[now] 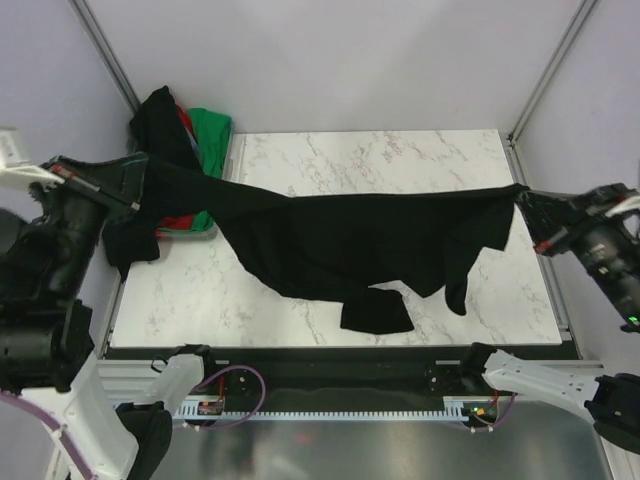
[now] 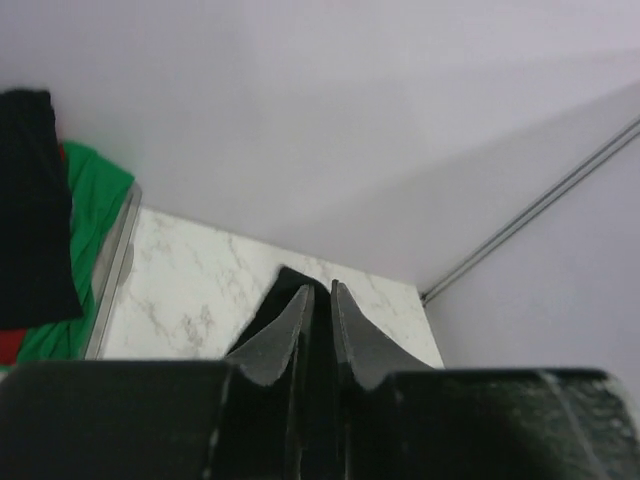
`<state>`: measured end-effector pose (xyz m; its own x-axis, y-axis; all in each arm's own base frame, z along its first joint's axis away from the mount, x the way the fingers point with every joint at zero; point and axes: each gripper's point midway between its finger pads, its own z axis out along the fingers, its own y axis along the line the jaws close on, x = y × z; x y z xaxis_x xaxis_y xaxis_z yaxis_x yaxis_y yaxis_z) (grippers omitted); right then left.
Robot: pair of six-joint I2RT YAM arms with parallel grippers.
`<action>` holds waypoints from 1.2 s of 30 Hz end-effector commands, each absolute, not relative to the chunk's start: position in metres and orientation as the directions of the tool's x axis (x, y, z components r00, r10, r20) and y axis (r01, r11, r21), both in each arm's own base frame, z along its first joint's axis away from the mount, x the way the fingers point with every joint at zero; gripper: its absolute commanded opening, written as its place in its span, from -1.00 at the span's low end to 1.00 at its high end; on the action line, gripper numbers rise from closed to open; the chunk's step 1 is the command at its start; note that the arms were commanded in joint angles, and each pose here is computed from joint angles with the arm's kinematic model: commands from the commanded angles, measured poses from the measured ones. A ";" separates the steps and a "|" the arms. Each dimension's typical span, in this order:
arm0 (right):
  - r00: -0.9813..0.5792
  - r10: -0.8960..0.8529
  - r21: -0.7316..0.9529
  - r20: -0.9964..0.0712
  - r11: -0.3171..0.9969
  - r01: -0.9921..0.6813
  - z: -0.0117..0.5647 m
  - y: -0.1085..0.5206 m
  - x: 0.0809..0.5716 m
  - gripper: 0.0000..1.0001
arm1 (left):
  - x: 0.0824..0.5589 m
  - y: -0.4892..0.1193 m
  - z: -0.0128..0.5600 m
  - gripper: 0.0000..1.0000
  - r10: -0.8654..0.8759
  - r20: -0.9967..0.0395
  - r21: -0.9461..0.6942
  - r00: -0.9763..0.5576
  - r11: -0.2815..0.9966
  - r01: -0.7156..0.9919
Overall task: Fold and stack the t-shirts
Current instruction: Flatten the tshirt out
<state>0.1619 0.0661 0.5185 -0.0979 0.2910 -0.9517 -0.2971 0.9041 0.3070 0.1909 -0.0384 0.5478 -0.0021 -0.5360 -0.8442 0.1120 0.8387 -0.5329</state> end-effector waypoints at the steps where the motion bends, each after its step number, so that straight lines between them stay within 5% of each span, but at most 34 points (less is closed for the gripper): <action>1: 0.023 0.375 0.322 -0.927 0.825 -0.465 0.560 0.063 0.134 -1.00 | 0.136 -0.039 0.616 -0.64 -0.522 -0.822 -0.474 0.226 0.849 0.236; 6: 0.100 0.438 0.308 -0.894 0.759 -0.574 0.579 0.048 0.102 -1.00 | 0.075 -0.036 0.664 -0.52 -0.499 -0.754 -0.397 0.426 0.864 0.309; 11: 0.073 0.433 0.261 -0.899 0.661 -0.703 0.588 0.067 0.079 -1.00 | 0.050 -0.046 0.678 -0.46 -0.527 -0.721 -0.376 0.450 0.843 0.385; 15: 0.023 0.406 0.280 -0.914 0.669 -0.689 0.573 0.072 0.084 -1.00 | 0.084 -0.068 0.629 -0.43 -0.576 -0.780 -0.444 0.243 0.784 0.435; 21: -0.043 0.375 0.318 -0.926 0.713 -0.625 0.537 0.079 0.102 -1.00 | 0.148 -0.111 0.468 -0.03 -0.555 -0.779 -0.626 -0.292 0.660 0.415; 25: -0.098 0.309 0.310 -0.946 0.775 -0.551 0.513 0.095 0.129 -1.00 | 0.159 -0.115 0.401 0.25 -0.518 -0.749 -0.658 -0.413 0.661 0.362; 29: -0.178 0.198 0.263 -0.964 0.811 -0.522 0.489 0.141 0.169 -1.00 | 0.171 -0.114 0.355 0.25 -0.520 -0.701 -0.692 -0.488 0.661 0.289; 33: -0.190 0.134 0.184 -0.972 0.944 -0.275 0.475 0.136 0.221 -1.00 | 0.179 -0.114 0.319 0.22 -0.525 -0.653 -0.719 -0.546 0.655 0.231; 36: -0.163 0.043 0.031 -0.986 0.997 0.074 0.470 0.098 0.256 -1.00 | 0.182 -0.115 0.294 0.22 -0.515 -0.625 -0.728 -0.586 0.656 0.200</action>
<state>0.2299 0.1455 0.4593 -0.2322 0.0748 -0.9698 -0.2638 0.9548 0.1368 0.1796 -0.1088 0.3071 -0.5495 -0.5387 -0.6387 0.1799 0.6702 -0.7201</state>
